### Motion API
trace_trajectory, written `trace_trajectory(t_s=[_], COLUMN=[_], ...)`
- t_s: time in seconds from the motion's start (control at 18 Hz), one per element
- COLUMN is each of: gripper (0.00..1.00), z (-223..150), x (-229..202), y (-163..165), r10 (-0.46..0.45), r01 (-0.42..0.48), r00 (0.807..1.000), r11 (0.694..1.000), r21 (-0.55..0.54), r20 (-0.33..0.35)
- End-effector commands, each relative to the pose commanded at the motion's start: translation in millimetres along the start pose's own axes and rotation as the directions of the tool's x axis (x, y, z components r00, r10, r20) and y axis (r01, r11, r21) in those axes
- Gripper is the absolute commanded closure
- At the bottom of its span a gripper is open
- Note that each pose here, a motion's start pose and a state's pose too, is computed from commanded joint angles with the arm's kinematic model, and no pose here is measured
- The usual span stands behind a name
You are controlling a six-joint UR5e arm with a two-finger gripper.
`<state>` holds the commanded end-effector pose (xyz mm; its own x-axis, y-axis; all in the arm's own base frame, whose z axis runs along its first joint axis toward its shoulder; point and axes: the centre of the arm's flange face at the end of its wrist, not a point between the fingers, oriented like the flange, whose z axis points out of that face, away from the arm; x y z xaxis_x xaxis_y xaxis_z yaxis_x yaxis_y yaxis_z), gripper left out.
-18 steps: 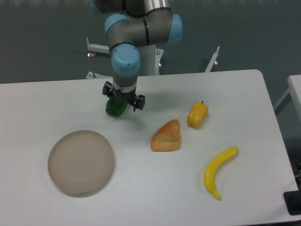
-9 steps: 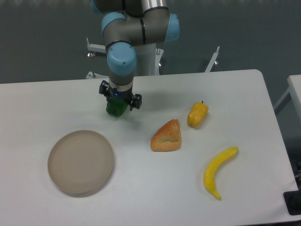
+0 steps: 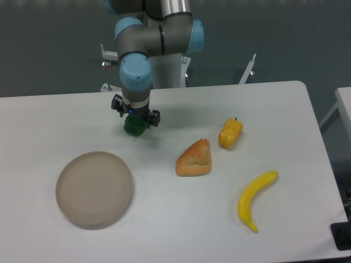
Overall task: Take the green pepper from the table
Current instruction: 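Lift the green pepper and carry it toward the bread roll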
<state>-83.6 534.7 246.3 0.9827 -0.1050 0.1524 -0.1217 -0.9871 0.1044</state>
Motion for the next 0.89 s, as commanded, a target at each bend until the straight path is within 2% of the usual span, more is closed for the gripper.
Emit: trace_trajectory(t_s=[0.17,0.28,0.5,0.67,0.89], gripper=[0.56,0.85,0.87,0.87,0.87], z=[-10.8,-22.8,-54.5,-89.5,-132.8], x=[-1.4,-5.0,-32.4,-75.7,-130.3], y=[-2.1,-3.6,-6.4,0.8,37.3], r10=[0.005,0.006,-0.005,0.0,0.041], r01=[-0.005,-0.007,-0.002,-0.016,-0.071], r00=[1.0,0.999,0.993,0.989,0.978], r11=[1.0,0.999,0.999,0.995,0.988], r21=[0.018,0.035,0.054,0.102,0.141], r20=[0.012,0.031,0.118,0.15,0.204])
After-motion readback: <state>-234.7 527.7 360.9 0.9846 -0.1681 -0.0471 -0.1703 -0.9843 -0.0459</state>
